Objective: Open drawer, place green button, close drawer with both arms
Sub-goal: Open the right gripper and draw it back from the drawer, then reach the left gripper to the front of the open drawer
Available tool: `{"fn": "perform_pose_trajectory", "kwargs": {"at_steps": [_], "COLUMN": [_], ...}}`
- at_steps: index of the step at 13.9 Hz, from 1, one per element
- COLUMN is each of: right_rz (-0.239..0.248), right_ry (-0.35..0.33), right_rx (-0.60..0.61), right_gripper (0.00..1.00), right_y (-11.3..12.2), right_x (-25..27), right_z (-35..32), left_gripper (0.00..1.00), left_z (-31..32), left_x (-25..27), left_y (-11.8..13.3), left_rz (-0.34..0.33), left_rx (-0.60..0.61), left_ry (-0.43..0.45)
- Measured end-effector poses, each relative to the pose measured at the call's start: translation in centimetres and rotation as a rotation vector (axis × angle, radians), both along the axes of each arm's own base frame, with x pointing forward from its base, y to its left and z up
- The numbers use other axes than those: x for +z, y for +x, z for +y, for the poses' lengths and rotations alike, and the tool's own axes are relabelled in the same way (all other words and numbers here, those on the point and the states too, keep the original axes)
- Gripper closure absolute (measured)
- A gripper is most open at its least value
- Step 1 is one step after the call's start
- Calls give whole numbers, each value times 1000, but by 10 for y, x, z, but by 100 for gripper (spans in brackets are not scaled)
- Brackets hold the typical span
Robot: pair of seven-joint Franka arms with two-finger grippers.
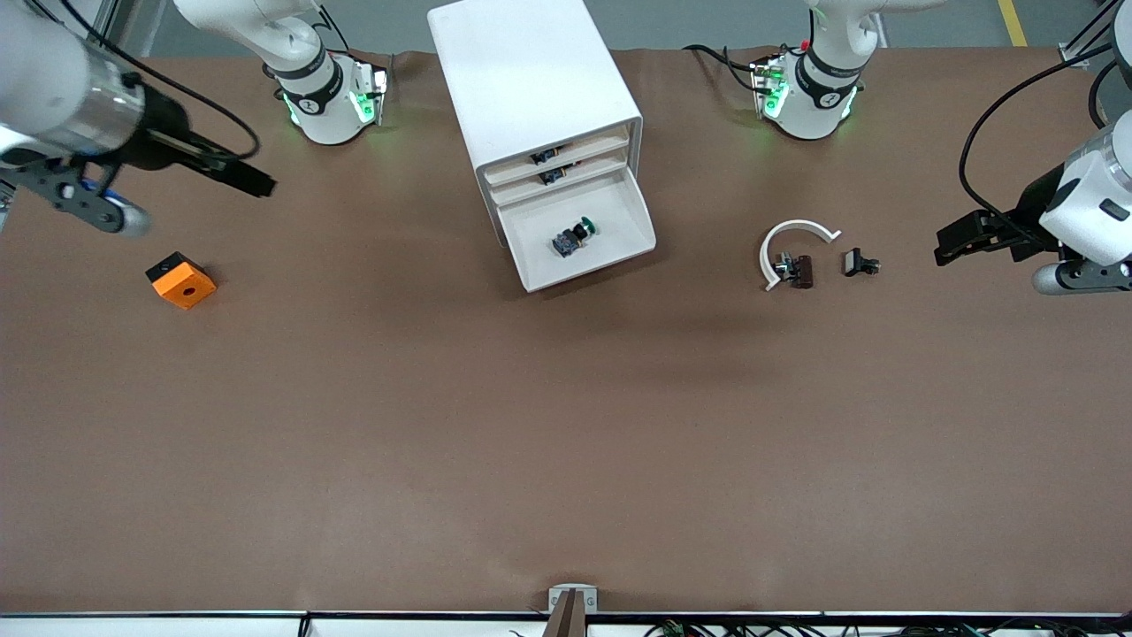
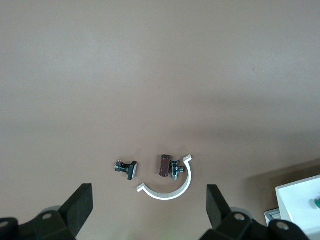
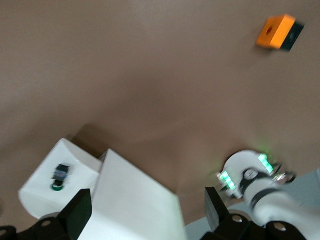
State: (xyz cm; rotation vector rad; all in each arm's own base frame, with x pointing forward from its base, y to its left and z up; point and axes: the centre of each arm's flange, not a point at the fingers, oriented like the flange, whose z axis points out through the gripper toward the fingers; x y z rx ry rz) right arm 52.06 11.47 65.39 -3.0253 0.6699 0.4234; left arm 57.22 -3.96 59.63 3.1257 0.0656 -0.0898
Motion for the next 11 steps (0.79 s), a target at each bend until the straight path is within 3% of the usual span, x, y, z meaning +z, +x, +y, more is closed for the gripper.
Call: {"fn": "perform_pose_trajectory", "kwargs": {"at_steps": [5,8,11], "right_rz": [-122,-168,-218], "right_ry": [80,53,21], "right_rx": [188,273,301], "right_gripper": [0,0,0], "right_y": [-25,-35,-35], "right_x": [-41,-62,-46], "right_z": [-94,-124,-123], "left_gripper": [0,0,0], "left_z": [-23,-45,-87], "left_x": [0,-27,-87], "left_y": [-1,7,37], "left_rz": [0,44,45], "left_rx": [-42,-80,-110], "left_ry": [-1,-1,-9]}}
